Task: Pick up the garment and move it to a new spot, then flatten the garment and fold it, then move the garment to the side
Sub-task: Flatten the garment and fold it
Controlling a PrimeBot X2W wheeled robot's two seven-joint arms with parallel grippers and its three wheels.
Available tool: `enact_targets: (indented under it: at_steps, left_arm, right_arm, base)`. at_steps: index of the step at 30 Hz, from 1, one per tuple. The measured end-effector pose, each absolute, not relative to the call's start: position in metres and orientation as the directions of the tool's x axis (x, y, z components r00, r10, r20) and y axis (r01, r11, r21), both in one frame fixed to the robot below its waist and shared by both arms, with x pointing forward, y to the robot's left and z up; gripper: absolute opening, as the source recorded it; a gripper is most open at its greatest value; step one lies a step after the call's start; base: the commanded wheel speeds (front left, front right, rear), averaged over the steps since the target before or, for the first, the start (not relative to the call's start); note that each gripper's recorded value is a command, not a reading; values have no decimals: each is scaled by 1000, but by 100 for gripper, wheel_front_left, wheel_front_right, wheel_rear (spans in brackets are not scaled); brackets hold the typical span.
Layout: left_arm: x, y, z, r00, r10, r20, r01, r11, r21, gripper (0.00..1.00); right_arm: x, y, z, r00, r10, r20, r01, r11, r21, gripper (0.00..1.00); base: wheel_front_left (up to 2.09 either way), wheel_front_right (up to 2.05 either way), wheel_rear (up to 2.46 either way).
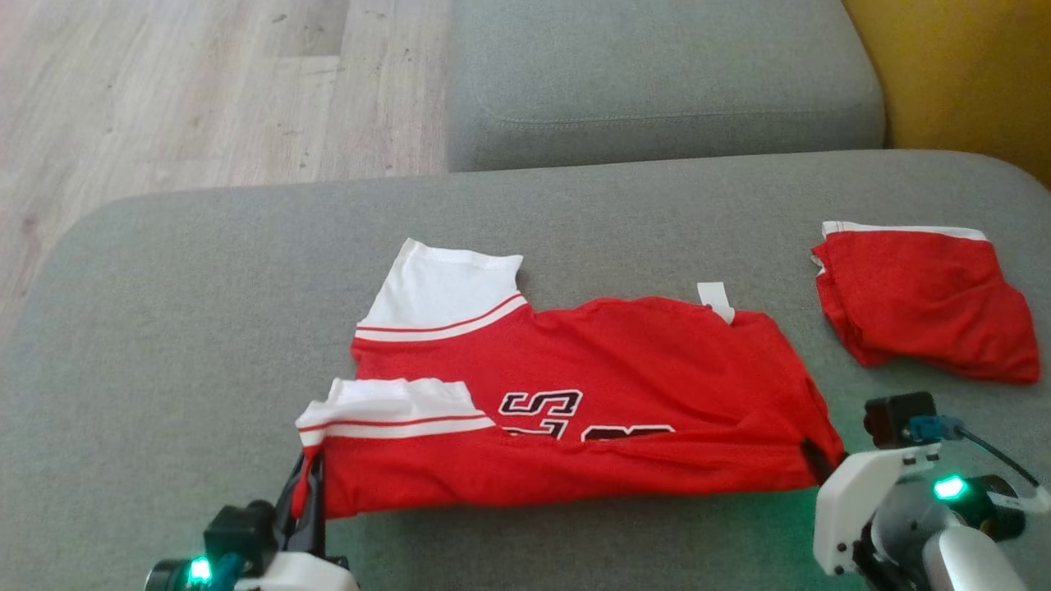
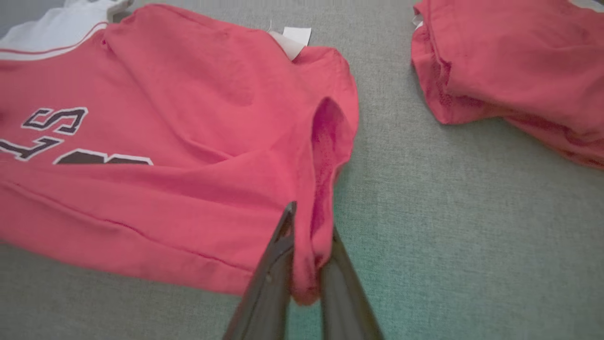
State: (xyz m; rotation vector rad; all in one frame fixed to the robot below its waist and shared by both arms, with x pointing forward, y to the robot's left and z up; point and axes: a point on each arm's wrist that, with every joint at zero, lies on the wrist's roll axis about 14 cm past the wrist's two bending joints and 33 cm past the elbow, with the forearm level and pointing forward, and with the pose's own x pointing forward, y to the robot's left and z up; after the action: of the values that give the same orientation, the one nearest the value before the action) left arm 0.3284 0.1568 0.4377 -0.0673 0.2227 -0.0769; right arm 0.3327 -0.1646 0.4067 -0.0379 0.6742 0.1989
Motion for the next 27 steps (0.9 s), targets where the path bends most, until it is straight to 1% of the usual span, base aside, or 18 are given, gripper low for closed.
enact_targets:
  at_steps: [1, 3, 5, 6, 10, 13, 16, 19, 22, 25, 27]
  left_arm:
    - [328, 155, 435, 969, -89, -228, 74, 995, -74, 24]
    - [328, 154, 431, 965, -93, -244, 78, 994, -71, 100]
    - [331, 153, 430, 964, -97, -248, 82, 994, -69, 100]
    - [331, 153, 430, 964, -97, -248, 82, 994, -69, 100]
    - [338, 152, 434, 967, -99, -234, 86, 994, -65, 100]
    - [351, 159, 451, 984, -70, -166, 60, 996, -62, 100]
    - [369, 162, 477, 995, -65, -70, 61, 996, -60, 100]
    - [388, 161, 504, 996, -82, 19, 83, 995, -63, 100]
    - [410, 155, 523, 989, -123, 78, 127, 990, -54, 100]
    - [436, 148, 537, 979, -180, 99, 184, 982, -32, 100]
    - [457, 144, 543, 970, -227, 84, 228, 974, -5, 100]
  right_arm:
    - [333, -164, 408, 768, 169, -618, -185, 982, 39, 100]
    - [335, -166, 410, 778, 162, -607, -162, 985, 55, 100]
    - [339, -170, 416, 802, 148, -578, -142, 988, 56, 100]
    - [339, -170, 416, 802, 148, -578, -142, 988, 56, 100]
    - [351, -179, 436, 869, 113, -481, -95, 994, 63, 100]
    - [367, -185, 460, 921, 91, -378, -72, 995, 66, 100]
    - [384, -188, 485, 960, 77, -270, -65, 996, 54, 100]
    - [398, -186, 501, 978, 76, -194, -68, 997, 48, 100]
    - [410, -184, 505, 983, 80, -162, -74, 996, 45, 100]
    - [425, -178, 507, 984, 95, -152, -91, 995, 34, 100]
    - [436, -176, 508, 984, 103, -147, -100, 995, 28, 100]
  base:
    - [0, 0, 0]
    - [0, 0, 0]
    - [0, 0, 0]
    - [0, 0, 0]
    - [0, 0, 0]
    - [0, 0, 0]
    - [0, 0, 0]
    - [0, 0, 0]
    - [0, 0, 0]
    - [0, 0, 0]
    - [0, 0, 0]
